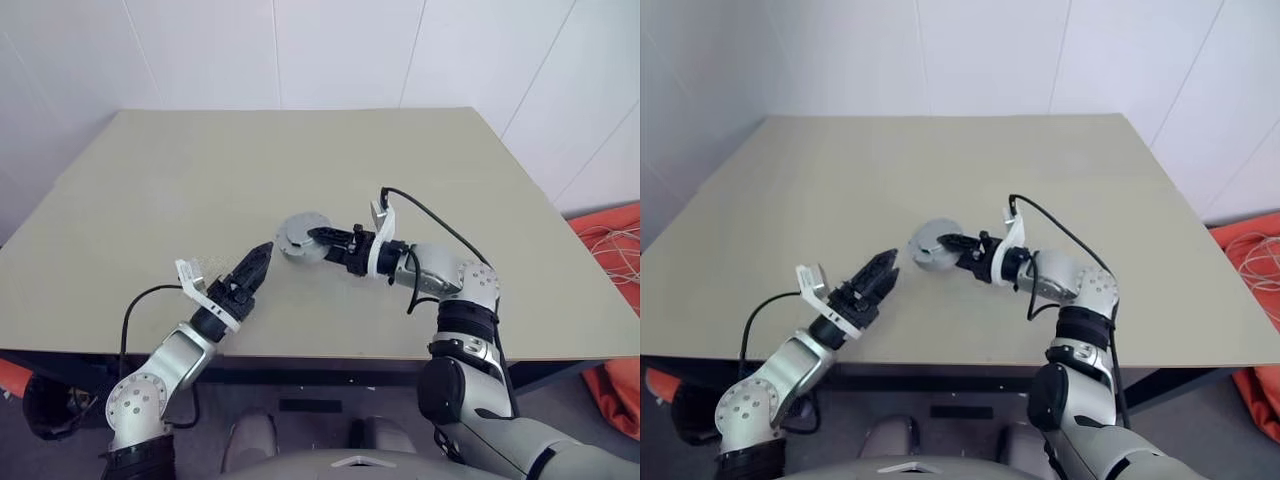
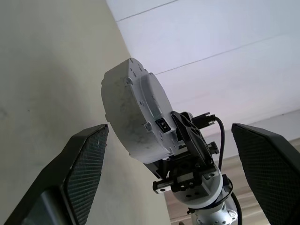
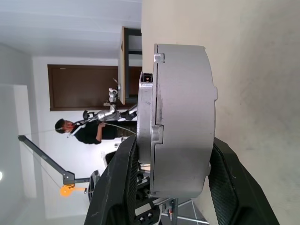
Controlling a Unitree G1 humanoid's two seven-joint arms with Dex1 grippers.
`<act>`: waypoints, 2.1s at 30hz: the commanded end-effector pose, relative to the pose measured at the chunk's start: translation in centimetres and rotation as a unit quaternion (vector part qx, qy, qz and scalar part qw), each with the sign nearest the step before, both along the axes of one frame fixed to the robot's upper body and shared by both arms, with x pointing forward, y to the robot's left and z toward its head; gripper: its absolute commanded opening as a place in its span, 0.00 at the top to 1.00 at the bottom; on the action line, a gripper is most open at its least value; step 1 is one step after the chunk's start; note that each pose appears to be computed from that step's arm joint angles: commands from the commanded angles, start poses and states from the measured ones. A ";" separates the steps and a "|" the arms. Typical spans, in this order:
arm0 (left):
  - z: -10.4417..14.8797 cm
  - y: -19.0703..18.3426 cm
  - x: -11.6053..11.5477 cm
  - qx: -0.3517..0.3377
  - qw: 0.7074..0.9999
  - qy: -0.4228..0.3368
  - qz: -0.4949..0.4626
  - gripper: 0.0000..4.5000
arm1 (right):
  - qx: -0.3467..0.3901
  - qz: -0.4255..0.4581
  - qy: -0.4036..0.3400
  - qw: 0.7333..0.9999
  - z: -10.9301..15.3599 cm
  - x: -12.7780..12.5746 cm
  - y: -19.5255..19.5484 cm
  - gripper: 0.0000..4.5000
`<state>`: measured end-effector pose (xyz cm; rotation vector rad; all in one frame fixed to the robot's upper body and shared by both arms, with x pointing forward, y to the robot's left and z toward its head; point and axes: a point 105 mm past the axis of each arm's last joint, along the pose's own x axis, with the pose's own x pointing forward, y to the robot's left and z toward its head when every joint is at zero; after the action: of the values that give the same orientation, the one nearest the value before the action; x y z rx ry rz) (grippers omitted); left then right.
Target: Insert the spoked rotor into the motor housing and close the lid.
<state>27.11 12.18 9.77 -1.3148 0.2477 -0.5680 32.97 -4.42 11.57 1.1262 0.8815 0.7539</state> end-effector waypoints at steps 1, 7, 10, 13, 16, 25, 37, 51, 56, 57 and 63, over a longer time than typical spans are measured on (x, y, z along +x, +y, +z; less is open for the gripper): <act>0.4 -0.5 0.4 -0.038 0.999 0.015 -0.009 0.00 | 0.042 0.007 -0.052 0.998 3.4 -0.1 0.7 0.56; -0.4 -1.0 0.6 -0.052 0.998 0.045 -0.016 0.00 | 0.049 0.009 -0.054 0.997 4.3 -0.5 0.8 0.56; 0.0 -1.1 1.2 -0.066 0.997 0.033 -0.012 0.00 | 0.049 0.016 -0.049 0.997 4.3 -1.1 1.0 0.56; 0.6 -1.1 2.0 -0.077 0.997 0.018 -0.006 0.00 | 0.048 0.021 -0.043 0.998 4.3 -1.6 1.2 0.56; 1.2 -1.4 2.4 -0.095 0.995 0.005 -0.011 0.00 | 0.045 0.023 -0.042 0.998 4.2 -1.8 1.3 0.56; 1.0 -2.9 3.0 -0.108 0.993 0.015 -0.044 0.00 | 0.042 0.026 -0.050 0.998 4.2 -2.1 1.4 0.56; -0.4 -3.5 2.6 -0.091 0.992 0.046 -0.073 0.49 | 0.041 0.029 -0.051 0.997 4.0 -2.4 1.4 0.56; 0.3 -2.9 2.2 -0.113 0.992 0.026 -0.060 0.49 | 0.040 0.011 -0.044 0.998 3.7 -1.9 1.0 0.56; 0.6 -2.9 2.1 -0.115 0.991 0.020 -0.058 0.53 | 0.043 0.008 -0.043 0.998 3.6 -1.9 0.8 0.18; 0.6 -2.9 2.1 -0.115 0.992 0.020 -0.057 0.53 | 0.039 0.006 -0.043 0.998 3.6 -1.8 0.8 0.11; 1.1 -2.5 2.4 -0.118 0.992 0.011 -0.038 0.53 | -0.045 -0.095 0.005 0.994 0.2 0.7 -1.9 0.00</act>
<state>29.39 9.58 8.41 -1.5581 0.3455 -0.5956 32.61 -5.18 11.90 1.1279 0.8408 0.6339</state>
